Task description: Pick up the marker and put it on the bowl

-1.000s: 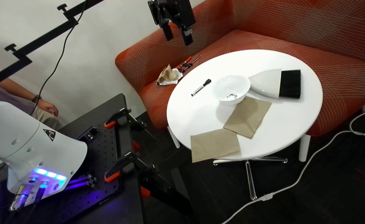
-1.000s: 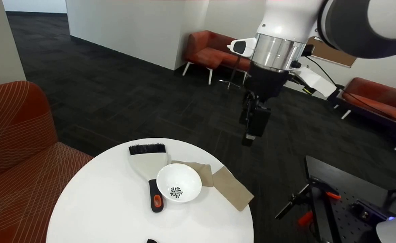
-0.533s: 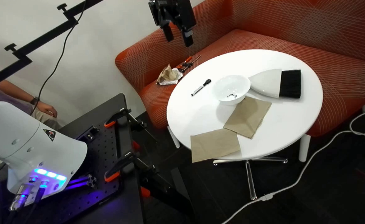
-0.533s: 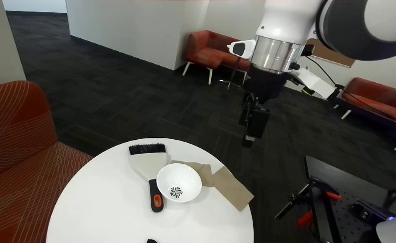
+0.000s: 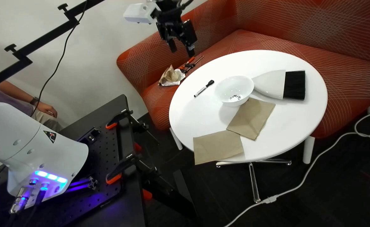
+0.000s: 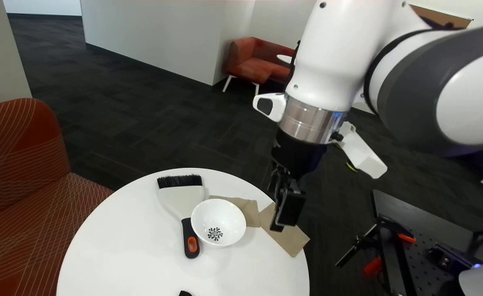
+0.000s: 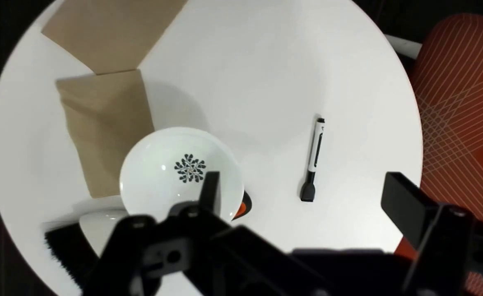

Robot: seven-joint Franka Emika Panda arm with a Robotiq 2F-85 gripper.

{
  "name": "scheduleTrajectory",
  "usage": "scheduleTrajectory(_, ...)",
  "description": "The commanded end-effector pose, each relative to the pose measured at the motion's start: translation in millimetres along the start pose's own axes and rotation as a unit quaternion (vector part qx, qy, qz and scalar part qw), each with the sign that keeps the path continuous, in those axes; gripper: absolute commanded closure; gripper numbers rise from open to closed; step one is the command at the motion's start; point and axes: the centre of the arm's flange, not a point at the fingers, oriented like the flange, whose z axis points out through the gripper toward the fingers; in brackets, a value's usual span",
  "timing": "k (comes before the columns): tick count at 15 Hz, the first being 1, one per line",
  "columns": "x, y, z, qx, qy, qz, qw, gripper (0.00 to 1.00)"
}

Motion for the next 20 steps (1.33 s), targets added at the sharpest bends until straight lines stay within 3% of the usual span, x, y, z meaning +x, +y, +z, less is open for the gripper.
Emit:
scheduleTrajectory(1, 18, -21, 37, 0.009, 0.021, -0.001, 0.9997, 0.00)
scheduleTrajectory(8, 51, -47, 106, 0.025, 0.044, -0.020, 0.9985, 0.00)
scheduleTrajectory(14, 81, -57, 157, 0.033, 0.028, -0.022, 0.9988, 0.00)
scheduleTrajectory(20, 91, -61, 196, 0.030, 0.014, -0.016, 0.9993, 0.00)
